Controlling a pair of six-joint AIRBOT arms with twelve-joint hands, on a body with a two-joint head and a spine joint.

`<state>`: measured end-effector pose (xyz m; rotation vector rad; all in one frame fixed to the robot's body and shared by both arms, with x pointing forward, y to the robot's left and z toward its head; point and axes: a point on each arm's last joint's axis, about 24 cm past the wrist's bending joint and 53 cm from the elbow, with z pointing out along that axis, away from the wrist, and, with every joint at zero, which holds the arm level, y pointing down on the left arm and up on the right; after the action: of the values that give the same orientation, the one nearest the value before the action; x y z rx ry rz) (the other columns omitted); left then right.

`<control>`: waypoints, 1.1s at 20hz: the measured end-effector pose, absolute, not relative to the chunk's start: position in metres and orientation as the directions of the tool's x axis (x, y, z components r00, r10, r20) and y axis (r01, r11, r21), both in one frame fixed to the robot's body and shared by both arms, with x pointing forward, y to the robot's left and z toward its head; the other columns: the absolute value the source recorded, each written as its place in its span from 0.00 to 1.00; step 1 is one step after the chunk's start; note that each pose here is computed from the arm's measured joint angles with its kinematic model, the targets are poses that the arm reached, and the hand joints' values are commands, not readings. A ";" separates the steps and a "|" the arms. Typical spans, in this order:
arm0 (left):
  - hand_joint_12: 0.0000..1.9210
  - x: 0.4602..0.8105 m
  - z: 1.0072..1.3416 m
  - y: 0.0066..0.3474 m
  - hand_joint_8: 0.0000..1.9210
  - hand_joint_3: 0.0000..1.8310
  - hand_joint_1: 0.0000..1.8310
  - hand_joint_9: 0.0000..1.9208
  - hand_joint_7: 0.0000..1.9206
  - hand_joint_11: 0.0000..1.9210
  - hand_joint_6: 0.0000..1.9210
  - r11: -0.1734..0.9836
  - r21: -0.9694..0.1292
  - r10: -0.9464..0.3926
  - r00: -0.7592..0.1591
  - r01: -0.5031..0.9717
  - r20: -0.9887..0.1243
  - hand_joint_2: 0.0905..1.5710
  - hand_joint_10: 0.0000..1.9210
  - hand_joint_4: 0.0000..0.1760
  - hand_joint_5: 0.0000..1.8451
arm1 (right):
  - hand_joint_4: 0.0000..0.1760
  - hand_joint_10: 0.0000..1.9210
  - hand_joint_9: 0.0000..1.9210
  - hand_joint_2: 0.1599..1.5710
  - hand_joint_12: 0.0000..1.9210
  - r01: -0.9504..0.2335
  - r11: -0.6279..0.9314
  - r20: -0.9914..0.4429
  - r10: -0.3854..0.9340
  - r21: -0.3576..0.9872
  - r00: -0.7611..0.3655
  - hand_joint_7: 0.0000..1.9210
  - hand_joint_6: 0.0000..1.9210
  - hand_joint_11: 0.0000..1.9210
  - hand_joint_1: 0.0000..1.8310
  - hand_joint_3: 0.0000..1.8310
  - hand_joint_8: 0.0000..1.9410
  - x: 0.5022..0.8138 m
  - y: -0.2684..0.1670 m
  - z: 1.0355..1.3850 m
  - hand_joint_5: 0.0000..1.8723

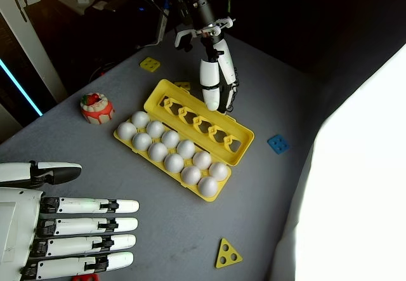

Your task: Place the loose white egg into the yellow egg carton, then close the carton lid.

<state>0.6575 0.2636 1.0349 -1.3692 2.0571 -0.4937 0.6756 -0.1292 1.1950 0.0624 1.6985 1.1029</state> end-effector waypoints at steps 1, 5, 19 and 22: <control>0.81 0.657 1.035 0.263 0.25 0.00 0.01 0.14 0.24 0.00 0.01 0.393 -0.607 -0.919 -0.278 -0.691 -0.280 0.85 0.47 0.00 0.29 | 0.00 0.00 0.07 0.75 0.06 -0.452 0.572 -0.729 0.526 0.685 -0.438 0.11 0.00 0.00 0.12 0.00 0.00 0.676 -0.129 1.195 0.12; 0.82 0.659 1.041 0.257 0.24 0.00 0.01 0.15 0.25 0.01 0.01 0.396 -0.617 -0.918 -0.282 -0.680 -0.279 0.85 0.46 0.00 0.29 | 0.00 0.00 0.07 0.76 0.06 -0.453 0.571 -0.729 0.527 0.685 -0.437 0.11 0.00 0.00 0.13 0.00 0.00 0.676 -0.129 1.196 0.13; 0.82 0.671 1.106 0.196 0.24 0.00 0.00 0.15 0.25 0.00 0.01 0.486 -0.687 -0.868 -0.391 -0.541 -0.306 0.85 0.48 0.00 0.29 | 0.00 0.00 0.07 0.76 0.06 -0.466 0.560 -0.729 0.534 0.685 -0.428 0.11 0.00 0.00 0.12 0.00 0.00 0.675 -0.128 1.200 0.12; 0.82 0.660 1.111 0.171 0.24 0.00 0.01 0.14 0.25 0.00 0.00 0.512 -0.693 -0.846 -0.440 -0.508 -0.302 0.85 0.48 0.00 0.29 | 0.00 0.00 0.07 0.75 0.08 -0.467 0.560 -0.729 0.535 0.685 -0.428 0.12 0.00 0.00 0.14 0.00 0.00 0.675 -0.128 1.200 0.12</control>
<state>0.6604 0.1714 1.1113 -1.1002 2.1184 -0.6860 0.6749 -0.1283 1.2004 0.0577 1.6754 1.1163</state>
